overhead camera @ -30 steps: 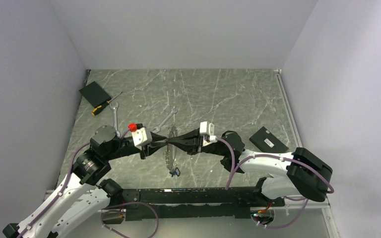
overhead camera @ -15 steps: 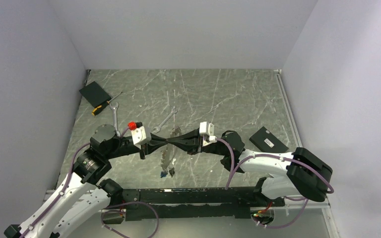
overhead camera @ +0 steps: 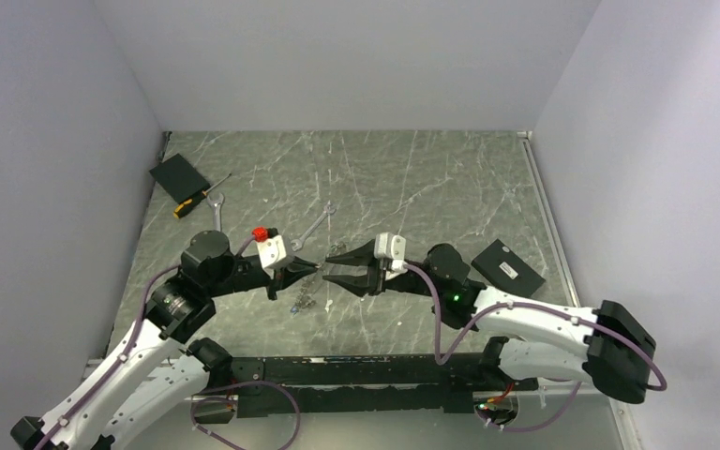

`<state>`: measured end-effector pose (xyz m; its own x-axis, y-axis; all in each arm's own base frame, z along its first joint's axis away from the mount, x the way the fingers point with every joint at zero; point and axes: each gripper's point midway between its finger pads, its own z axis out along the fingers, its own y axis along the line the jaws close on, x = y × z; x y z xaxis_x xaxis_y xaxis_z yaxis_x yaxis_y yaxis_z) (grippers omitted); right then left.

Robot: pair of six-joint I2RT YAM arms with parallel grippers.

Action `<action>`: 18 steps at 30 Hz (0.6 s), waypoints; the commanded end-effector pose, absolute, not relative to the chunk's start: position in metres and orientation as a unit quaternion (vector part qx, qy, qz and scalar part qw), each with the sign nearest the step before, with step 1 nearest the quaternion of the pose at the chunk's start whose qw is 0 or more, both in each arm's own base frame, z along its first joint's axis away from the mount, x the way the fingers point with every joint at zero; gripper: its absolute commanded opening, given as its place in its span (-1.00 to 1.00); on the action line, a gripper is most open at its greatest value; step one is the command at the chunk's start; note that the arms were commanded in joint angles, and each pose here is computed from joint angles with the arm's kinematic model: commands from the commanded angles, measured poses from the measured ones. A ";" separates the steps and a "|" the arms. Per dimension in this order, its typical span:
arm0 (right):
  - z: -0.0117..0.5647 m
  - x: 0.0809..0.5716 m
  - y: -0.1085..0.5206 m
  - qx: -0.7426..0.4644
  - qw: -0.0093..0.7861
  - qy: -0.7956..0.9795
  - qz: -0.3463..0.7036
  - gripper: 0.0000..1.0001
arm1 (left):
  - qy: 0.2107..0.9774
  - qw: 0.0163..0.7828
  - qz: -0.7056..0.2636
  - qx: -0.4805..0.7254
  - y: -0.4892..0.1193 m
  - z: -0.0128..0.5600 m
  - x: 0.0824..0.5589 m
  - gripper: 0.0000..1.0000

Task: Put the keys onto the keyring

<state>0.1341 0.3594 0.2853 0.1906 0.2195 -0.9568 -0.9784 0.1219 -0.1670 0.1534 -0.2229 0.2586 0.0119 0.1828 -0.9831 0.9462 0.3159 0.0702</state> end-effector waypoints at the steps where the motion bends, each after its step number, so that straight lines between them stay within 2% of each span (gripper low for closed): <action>1: 0.275 0.153 0.350 -0.489 0.604 0.486 0.399 -0.21 | 0.599 0.554 -0.339 0.470 -0.224 0.269 0.163 -1.00; 5: 0.272 0.159 0.346 -0.516 0.576 0.520 0.363 -0.16 | 0.607 0.546 -0.337 0.469 -0.225 0.265 0.166 -1.00; 11: 0.270 0.159 0.357 -0.535 0.533 0.542 0.368 -0.12 | 0.615 0.541 -0.335 0.466 -0.225 0.261 0.169 -1.00; 18: 0.248 0.150 0.371 -0.572 0.475 0.551 0.378 -0.28 | 0.619 0.536 -0.335 0.466 -0.225 0.257 0.169 -1.00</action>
